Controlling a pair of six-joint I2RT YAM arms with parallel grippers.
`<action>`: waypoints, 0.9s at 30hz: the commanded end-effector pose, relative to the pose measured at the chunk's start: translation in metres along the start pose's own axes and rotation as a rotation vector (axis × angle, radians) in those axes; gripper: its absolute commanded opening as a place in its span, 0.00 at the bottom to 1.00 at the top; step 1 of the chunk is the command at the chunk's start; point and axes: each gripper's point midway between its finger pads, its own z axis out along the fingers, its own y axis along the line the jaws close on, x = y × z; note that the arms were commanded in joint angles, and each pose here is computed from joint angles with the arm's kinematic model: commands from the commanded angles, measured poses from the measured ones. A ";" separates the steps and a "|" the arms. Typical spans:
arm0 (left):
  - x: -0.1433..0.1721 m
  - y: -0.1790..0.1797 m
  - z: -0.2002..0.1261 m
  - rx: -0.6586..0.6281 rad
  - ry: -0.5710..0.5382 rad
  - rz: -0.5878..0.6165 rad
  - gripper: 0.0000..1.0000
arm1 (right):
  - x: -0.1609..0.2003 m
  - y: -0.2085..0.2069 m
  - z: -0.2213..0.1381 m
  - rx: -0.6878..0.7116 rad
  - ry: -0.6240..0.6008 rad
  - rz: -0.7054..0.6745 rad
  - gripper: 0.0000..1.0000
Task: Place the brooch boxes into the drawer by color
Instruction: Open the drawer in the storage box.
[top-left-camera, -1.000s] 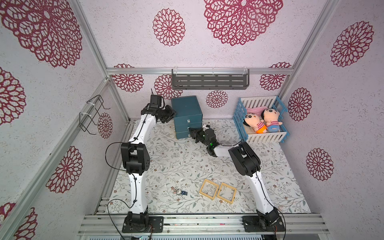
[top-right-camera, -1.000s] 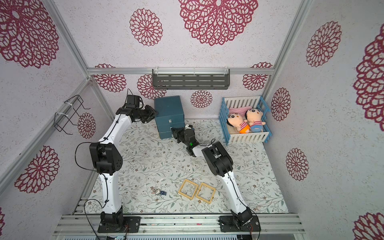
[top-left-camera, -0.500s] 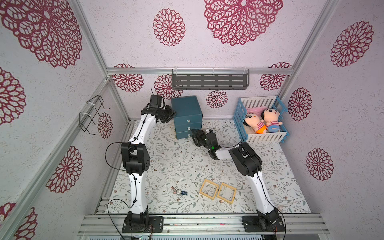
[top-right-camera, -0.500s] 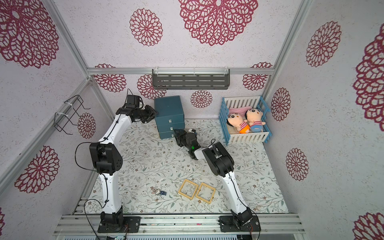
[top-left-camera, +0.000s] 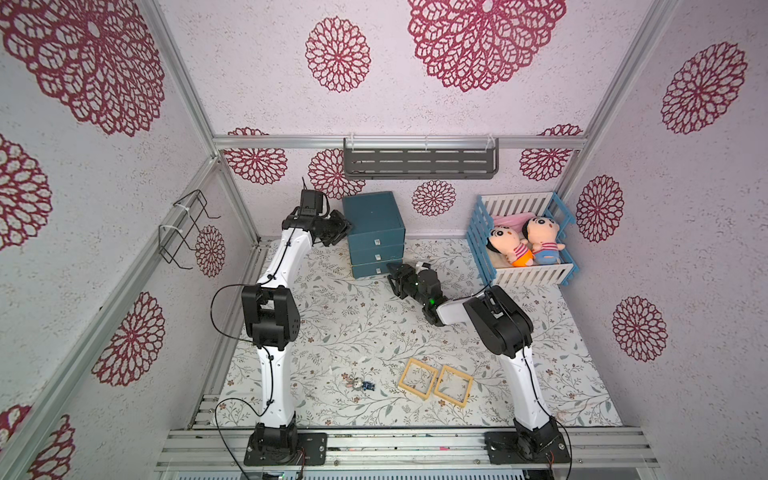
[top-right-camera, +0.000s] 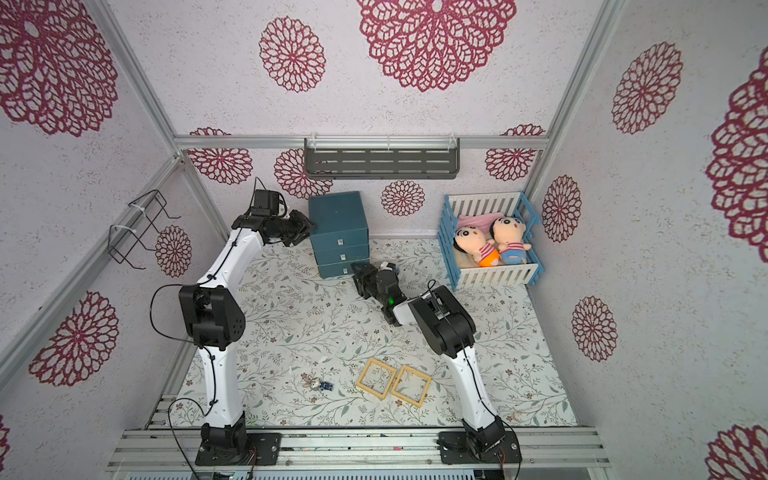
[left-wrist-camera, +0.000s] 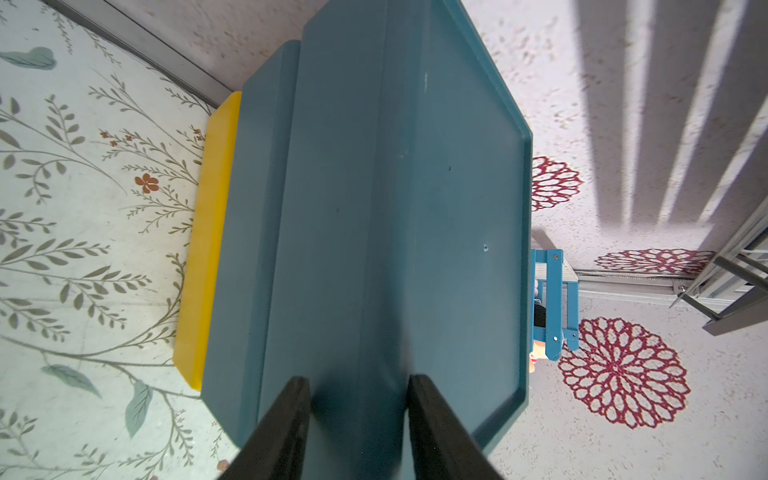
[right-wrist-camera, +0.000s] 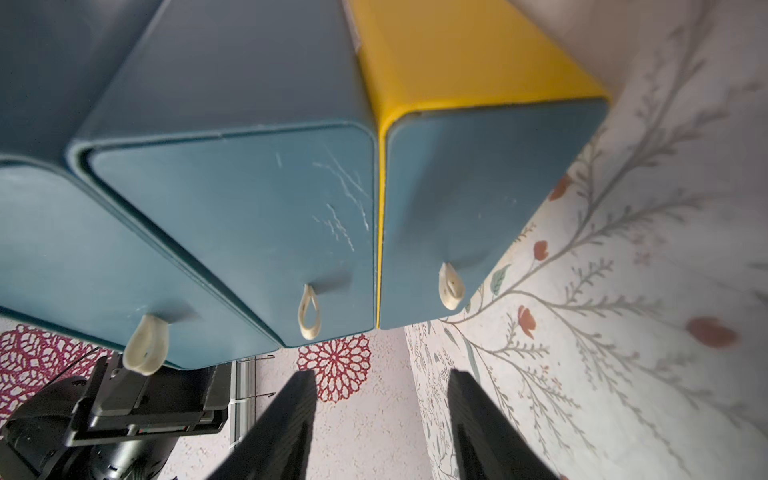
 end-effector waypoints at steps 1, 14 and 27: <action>0.012 0.019 0.020 -0.041 0.047 -0.014 0.44 | 0.000 0.006 0.012 -0.025 0.019 -0.032 0.53; 0.010 0.017 0.020 -0.033 0.044 -0.017 0.43 | 0.005 -0.015 0.044 0.020 0.032 -0.017 0.47; 0.010 0.016 0.021 -0.030 0.048 -0.017 0.43 | 0.005 -0.028 0.058 0.040 0.030 -0.005 0.32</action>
